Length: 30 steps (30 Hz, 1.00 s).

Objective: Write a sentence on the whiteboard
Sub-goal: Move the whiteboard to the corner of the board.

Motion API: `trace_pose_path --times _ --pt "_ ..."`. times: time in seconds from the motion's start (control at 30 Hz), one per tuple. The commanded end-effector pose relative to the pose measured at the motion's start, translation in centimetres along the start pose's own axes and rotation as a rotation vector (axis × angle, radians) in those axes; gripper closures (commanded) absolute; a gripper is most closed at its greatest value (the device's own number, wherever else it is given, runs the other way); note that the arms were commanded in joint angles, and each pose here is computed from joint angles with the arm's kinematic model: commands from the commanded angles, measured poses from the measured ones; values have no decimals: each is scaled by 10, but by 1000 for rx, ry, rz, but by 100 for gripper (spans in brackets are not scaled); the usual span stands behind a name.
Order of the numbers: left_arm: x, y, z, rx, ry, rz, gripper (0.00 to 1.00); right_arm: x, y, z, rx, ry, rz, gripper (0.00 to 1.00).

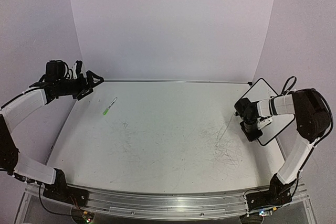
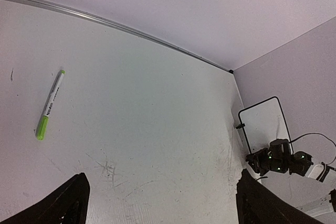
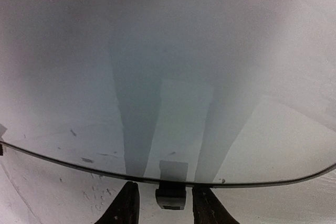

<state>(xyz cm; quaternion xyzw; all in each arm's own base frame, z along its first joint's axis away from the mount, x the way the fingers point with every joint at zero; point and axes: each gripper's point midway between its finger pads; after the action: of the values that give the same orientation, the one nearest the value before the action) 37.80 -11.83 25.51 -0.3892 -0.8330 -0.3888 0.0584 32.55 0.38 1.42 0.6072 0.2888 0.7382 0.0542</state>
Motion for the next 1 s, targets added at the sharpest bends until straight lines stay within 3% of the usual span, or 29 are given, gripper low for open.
trace_pose_path --times 0.0,0.13,0.33,0.57,0.8,0.97 --pt "11 12 -15 -48 -15 -43 2 3 10 7 -10 2 -50 68" --pt "10 12 -14 -49 -13 -42 2 5 11 6 16 2 -64 75" --pt "8 11 -12 -45 -8 -38 2 13 6 4 98 -10 -104 78" --pt "3 6 -7 -29 -3 -18 2 25 2 10 251 16 -191 100" --pt "-13 -7 -8 -11 -31 49 2 58 -14 41 504 222 -244 100" --pt "-30 -17 -15 11 -72 118 3 65 -47 54 660 421 -148 100"
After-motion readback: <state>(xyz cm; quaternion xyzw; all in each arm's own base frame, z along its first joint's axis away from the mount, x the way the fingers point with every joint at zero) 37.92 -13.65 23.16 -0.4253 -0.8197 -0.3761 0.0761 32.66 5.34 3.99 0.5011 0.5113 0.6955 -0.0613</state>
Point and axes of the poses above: each gripper's point midway between its finger pads, its own x axis back along the fingers, its own z axis along the line the jaws close on, y = z × x, and after that the axes turned 3 degrees about x, right-handed
